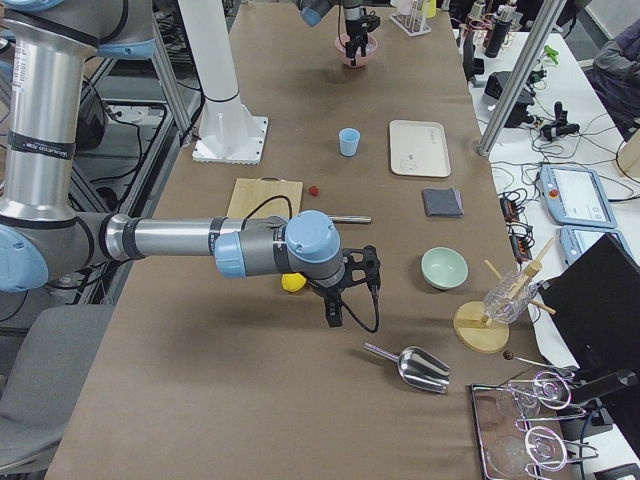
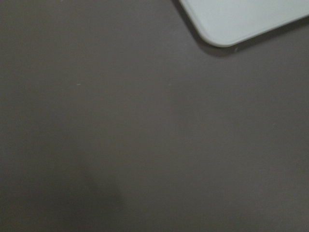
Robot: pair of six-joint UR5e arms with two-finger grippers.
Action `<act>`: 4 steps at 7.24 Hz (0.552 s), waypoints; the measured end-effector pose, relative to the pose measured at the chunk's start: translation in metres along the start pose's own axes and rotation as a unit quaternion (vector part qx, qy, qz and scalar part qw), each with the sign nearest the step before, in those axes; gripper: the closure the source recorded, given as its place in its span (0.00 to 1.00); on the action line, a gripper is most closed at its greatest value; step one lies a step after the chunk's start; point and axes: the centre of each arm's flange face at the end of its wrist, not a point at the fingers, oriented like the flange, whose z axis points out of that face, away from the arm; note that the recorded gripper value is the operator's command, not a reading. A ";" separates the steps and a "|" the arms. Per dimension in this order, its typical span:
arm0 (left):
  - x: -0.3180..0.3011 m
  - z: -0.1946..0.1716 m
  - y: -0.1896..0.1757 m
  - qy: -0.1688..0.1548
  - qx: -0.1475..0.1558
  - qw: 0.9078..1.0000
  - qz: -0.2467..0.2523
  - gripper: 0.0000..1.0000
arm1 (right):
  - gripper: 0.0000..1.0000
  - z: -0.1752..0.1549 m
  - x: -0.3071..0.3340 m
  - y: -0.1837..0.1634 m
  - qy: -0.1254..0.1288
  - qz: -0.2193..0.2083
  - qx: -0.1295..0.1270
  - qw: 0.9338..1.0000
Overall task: Mash ice and strawberries in cup
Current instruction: 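Move the left gripper back into the pink ice bowl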
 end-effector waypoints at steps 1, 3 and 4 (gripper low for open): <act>-0.037 -0.009 0.015 -0.009 -0.009 1.000 0.018 0.00 | 0.00 0.000 0.000 0.000 0.000 -0.001 0.000 1.000; -0.084 -0.005 0.033 -0.025 -0.027 0.998 0.045 0.00 | 0.00 -0.001 -0.001 0.000 0.000 -0.001 0.001 1.000; -0.099 0.001 0.036 -0.030 -0.035 0.997 0.063 0.00 | 0.00 -0.001 -0.001 -0.001 0.000 -0.002 0.001 1.000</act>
